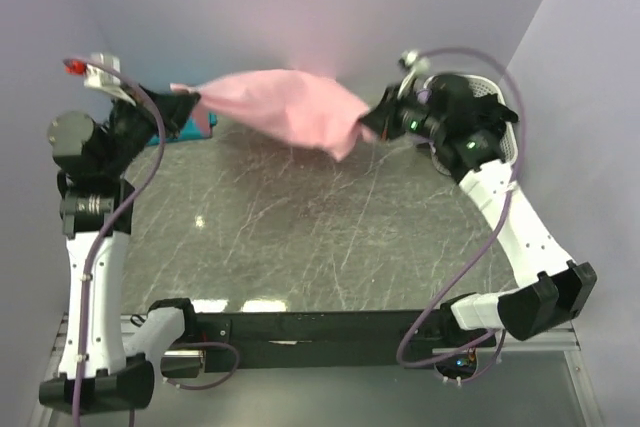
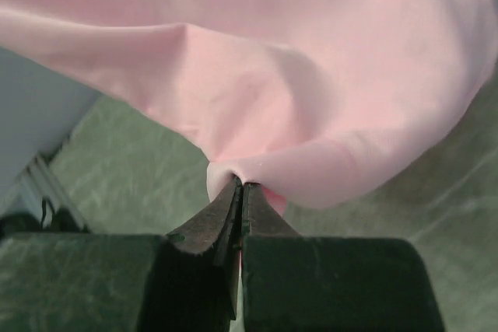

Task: Fold and stack the t-shirts
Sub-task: Flatten the tshirt out

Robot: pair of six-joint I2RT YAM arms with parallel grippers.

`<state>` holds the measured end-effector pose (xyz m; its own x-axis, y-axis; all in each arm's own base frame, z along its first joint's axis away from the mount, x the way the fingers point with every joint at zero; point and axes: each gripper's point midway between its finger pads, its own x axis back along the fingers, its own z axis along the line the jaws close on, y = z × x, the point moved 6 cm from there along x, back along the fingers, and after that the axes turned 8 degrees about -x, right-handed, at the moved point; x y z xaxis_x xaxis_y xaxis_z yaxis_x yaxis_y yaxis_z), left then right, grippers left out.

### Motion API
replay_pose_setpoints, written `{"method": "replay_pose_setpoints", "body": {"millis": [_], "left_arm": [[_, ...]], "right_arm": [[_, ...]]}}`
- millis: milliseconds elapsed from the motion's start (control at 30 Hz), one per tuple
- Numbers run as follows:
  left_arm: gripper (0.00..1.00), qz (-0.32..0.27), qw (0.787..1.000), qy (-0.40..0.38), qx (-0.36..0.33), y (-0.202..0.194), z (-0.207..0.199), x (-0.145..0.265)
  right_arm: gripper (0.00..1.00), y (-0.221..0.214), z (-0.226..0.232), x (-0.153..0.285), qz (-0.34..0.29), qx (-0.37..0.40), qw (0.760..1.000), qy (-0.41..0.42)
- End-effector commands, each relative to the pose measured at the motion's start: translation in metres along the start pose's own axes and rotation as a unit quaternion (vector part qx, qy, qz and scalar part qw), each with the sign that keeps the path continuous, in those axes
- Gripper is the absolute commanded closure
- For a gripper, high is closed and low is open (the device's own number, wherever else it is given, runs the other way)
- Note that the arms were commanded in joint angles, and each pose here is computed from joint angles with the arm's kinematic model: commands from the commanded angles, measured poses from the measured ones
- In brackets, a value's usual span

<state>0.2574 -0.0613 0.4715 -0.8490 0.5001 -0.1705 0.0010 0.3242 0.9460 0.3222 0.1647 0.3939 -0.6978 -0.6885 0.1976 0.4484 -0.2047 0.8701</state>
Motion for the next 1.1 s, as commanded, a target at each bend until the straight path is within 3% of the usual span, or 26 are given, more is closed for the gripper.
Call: {"method": "replay_pose_setpoints", "body": {"millis": [0, 200, 467, 667, 867, 1067], "left_arm": [[0.96, 0.090, 0.990, 0.084, 0.071, -0.086, 0.035, 0.014], [0.99, 0.182, 0.955, 0.168, 0.161, -0.183, 0.059, 0.044], [0.98, 0.264, 0.915, 0.226, 0.205, -0.245, 0.055, 0.082], [0.93, 0.295, 0.898, 0.261, 0.198, -0.239, 0.047, 0.087], [0.94, 0.340, 0.881, 0.266, 0.195, -0.228, 0.038, 0.094], [0.87, 0.349, 0.871, 0.299, 0.174, -0.208, 0.027, 0.119]], "right_arm": [[1.00, -0.074, -0.018, -0.005, 0.059, -0.046, 0.997, -0.029], [1.00, -0.178, -0.022, 0.003, 0.171, -0.077, 0.980, -0.069], [1.00, -0.210, -0.005, 0.054, 0.165, -0.139, 0.970, -0.112], [1.00, -0.230, 0.012, 0.093, 0.174, -0.161, 0.960, -0.146], [1.00, -0.283, 0.021, 0.111, 0.269, -0.202, 0.931, -0.141], [1.00, -0.307, 0.020, 0.132, 0.275, -0.250, 0.909, -0.190]]}}
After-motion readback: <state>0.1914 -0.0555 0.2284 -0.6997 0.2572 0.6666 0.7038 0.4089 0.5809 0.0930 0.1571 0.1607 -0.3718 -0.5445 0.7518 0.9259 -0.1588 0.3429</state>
